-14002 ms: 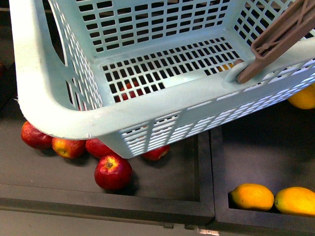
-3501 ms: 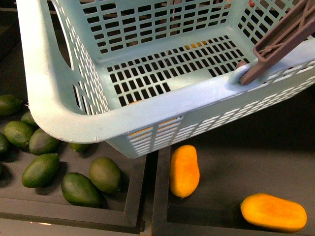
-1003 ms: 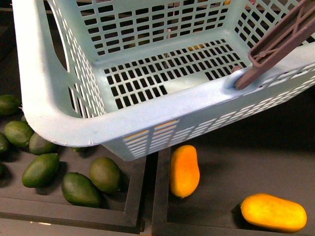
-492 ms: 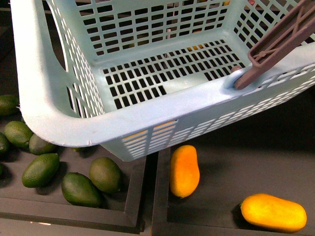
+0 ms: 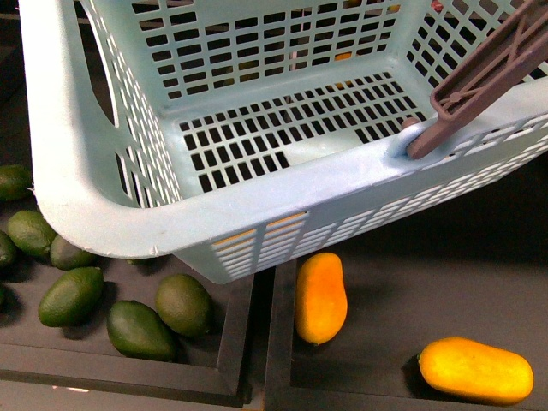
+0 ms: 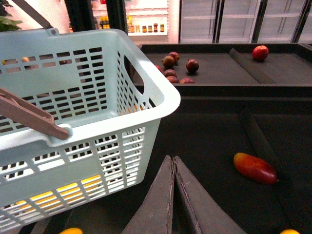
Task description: Pick lemon and mango into basket
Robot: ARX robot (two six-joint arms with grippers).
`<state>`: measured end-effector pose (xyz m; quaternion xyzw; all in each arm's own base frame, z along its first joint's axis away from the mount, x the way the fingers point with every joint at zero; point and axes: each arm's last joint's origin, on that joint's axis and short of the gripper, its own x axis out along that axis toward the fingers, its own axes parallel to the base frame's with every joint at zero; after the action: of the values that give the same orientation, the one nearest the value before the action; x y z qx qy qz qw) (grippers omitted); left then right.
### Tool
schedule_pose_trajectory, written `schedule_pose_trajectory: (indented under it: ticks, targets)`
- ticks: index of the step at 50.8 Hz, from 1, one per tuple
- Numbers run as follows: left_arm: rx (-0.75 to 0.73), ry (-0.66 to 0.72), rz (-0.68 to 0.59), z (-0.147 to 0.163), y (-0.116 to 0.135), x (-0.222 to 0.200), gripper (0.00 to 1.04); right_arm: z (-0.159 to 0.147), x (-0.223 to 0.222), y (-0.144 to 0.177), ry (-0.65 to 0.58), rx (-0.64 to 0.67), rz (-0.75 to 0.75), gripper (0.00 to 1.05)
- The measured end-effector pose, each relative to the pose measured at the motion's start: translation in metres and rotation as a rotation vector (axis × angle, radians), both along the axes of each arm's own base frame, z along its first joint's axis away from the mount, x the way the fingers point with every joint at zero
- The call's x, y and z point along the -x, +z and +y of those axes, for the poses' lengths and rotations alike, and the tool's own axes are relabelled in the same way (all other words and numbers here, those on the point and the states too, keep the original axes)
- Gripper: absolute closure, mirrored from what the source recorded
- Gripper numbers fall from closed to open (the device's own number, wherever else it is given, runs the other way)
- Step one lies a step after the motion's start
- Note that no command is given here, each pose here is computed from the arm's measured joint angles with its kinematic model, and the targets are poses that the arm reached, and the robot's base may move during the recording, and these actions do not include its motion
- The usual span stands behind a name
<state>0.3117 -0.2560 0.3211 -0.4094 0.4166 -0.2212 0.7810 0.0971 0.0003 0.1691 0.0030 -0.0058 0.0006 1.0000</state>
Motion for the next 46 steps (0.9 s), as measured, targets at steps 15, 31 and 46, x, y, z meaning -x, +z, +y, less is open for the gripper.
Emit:
schedule_pose_trajectory:
  ticks: [15,31,46]
  targets:
    - [-0.001,-0.001,-0.001,-0.0001,0.0000,0.0001,1.00,0.0000,0.0001,0.0001,0.000,0.002,-0.002,0.61]
    - [-0.001,0.000,-0.001,-0.0001,0.0000,0.0001,1.00,0.0000,0.0001,0.0001,-0.002,0.002,-0.002,0.16]
    - [0.012,-0.018,0.014,-0.0040,-0.0002,0.0033,1.00,0.0000,0.0003,0.0002,-0.001,0.001,-0.003,0.09]
